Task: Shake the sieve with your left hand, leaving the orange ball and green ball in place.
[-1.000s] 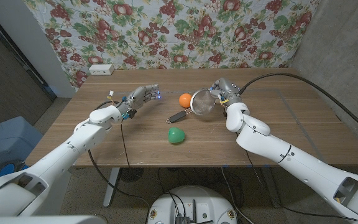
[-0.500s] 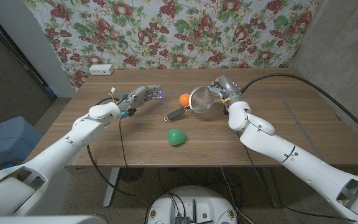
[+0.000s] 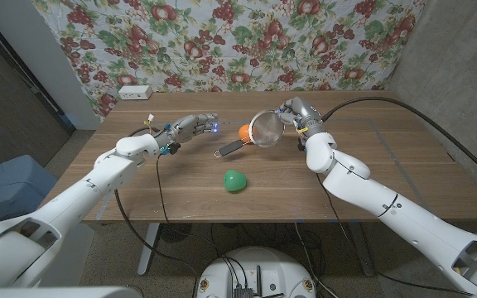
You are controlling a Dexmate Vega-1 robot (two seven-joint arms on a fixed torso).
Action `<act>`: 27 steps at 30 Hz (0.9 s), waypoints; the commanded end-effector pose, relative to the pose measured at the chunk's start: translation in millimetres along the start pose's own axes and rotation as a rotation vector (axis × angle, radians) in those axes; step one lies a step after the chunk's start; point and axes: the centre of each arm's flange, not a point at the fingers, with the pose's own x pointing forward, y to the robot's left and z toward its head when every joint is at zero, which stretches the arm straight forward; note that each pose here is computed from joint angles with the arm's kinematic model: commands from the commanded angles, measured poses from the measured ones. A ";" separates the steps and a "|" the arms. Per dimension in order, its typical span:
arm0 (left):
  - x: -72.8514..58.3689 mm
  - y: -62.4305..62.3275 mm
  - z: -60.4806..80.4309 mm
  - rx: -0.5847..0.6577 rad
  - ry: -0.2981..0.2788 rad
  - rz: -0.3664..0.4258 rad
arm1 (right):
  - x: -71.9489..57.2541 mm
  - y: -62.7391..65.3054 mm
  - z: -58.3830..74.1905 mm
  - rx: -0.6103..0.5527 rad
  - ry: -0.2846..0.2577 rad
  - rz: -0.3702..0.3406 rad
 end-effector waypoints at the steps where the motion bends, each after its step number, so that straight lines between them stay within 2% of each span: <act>1: -2.9 1.7 -0.9 -0.041 -0.026 -0.043 | 0.6 -5.1 7.5 0.007 -0.032 -0.028; 13: -2.1 3.0 1.1 -0.022 -0.010 -0.087 | 2.8 -7.6 14.8 0.008 -0.063 -0.034; 18: 1.4 4.8 0.2 -0.053 -0.017 -0.133 | 6.7 -7.2 16.9 0.007 -0.070 -0.030; 27: 6.3 8.4 0.8 -0.052 -0.010 -0.169 | 12.0 -7.7 22.9 0.008 -0.094 -0.040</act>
